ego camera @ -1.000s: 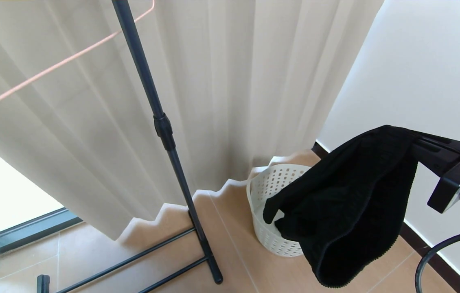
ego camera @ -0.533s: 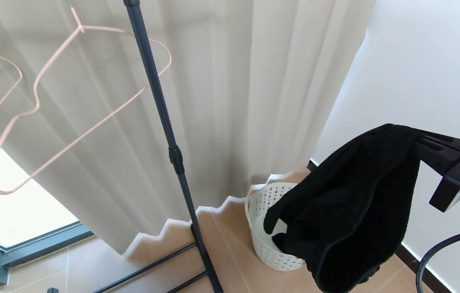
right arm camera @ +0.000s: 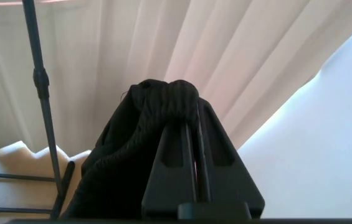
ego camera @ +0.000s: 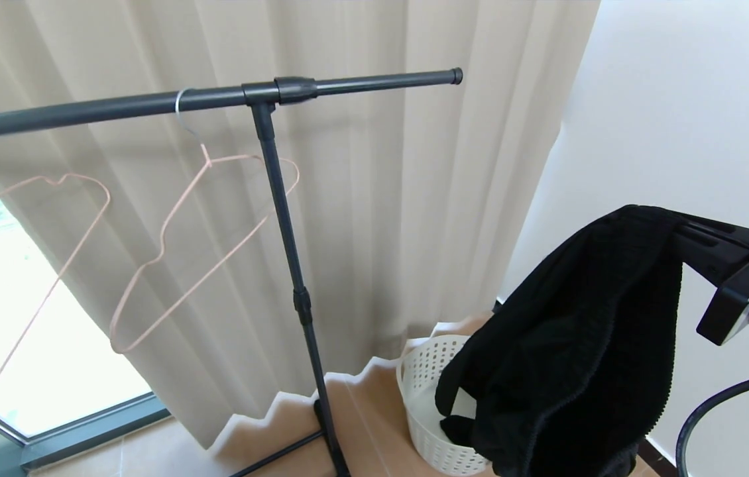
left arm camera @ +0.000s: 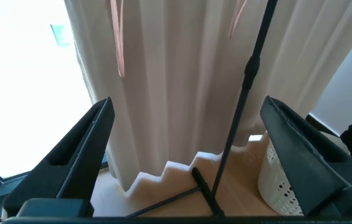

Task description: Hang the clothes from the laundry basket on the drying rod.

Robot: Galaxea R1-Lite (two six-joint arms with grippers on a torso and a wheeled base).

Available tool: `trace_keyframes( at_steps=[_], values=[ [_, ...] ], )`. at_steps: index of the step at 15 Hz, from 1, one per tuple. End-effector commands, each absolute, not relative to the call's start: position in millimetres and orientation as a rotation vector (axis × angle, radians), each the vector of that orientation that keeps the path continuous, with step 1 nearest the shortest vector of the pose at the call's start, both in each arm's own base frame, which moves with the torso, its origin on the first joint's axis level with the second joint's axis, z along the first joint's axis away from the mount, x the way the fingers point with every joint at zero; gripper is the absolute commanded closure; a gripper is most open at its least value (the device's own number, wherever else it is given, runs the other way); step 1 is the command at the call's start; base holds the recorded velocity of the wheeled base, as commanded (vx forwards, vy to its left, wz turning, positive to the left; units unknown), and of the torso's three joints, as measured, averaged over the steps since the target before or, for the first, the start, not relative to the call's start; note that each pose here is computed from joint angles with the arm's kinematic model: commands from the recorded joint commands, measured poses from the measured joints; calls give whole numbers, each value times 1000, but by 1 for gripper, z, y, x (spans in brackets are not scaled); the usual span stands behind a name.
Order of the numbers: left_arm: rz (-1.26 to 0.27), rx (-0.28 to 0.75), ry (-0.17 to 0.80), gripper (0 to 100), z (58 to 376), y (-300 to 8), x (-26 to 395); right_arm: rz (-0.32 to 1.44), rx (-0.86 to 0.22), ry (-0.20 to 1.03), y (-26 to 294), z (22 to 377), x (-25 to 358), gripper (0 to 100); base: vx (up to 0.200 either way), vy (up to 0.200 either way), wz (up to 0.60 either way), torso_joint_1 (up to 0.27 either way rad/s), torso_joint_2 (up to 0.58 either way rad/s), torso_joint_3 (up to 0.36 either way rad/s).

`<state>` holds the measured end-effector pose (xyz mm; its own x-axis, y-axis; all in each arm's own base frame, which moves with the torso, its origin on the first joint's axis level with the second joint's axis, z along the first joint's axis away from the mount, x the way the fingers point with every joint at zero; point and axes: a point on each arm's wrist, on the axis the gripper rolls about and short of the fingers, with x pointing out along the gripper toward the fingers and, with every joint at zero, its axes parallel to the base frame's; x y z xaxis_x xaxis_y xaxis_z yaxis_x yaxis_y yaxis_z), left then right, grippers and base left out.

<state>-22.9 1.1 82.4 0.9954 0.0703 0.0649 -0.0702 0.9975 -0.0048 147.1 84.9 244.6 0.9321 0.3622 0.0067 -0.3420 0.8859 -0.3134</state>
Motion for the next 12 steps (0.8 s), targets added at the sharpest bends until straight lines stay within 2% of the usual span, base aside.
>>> trace_keyframes(
  at_steps=[1,5,12],
  values=[
    [70,-3,-66,0,82,1,-23,368,-320,-51,87,242,151,100,0,0,0,227,-583,-193],
    [70,-3,-66,0,82,1,-23,367,-322,-46,87,241,151,100,0,0,0,251,-581,-299],
    [70,-3,-66,0,82,1,-23,367,-321,-48,86,241,151,100,0,0,0,181,-396,-221]
  ],
)
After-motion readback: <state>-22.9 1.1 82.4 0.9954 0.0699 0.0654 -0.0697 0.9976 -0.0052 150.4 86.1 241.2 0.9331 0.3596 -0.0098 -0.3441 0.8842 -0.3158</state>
